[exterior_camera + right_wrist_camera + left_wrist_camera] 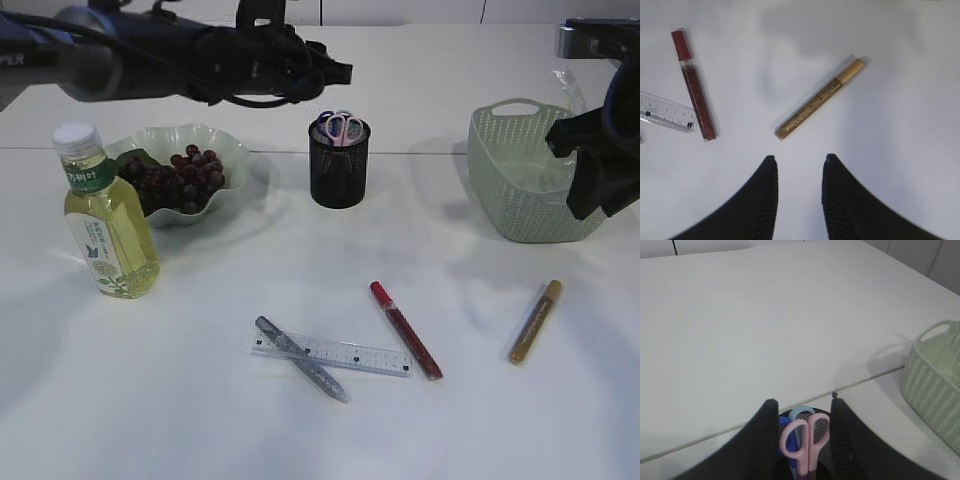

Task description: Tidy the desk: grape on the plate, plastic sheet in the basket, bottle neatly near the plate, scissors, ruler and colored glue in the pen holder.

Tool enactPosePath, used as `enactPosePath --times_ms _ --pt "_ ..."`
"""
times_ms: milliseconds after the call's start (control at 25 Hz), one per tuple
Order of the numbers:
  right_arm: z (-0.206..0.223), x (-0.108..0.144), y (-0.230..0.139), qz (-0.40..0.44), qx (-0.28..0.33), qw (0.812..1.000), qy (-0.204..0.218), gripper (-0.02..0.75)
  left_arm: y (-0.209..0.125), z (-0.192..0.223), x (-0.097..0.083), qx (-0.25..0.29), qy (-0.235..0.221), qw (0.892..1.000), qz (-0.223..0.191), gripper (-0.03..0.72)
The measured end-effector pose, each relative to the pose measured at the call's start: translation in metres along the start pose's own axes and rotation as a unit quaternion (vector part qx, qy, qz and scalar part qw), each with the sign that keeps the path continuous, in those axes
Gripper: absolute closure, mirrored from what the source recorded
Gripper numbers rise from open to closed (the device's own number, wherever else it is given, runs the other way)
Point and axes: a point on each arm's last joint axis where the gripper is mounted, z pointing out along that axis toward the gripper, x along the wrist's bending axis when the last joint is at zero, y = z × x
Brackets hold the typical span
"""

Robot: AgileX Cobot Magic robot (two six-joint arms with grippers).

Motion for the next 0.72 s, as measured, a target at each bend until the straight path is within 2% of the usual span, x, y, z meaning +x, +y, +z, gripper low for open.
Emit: enactPosePath --times_ms 440,720 --pt "-0.006 0.001 0.001 -0.003 0.002 1.0 0.002 0.5 0.066 -0.073 0.006 0.064 0.029 0.997 -0.005 0.431" --pt "-0.012 0.007 0.005 -0.005 -0.011 0.999 0.034 0.499 0.094 -0.127 0.011 0.121 0.051 0.991 -0.012 0.407"
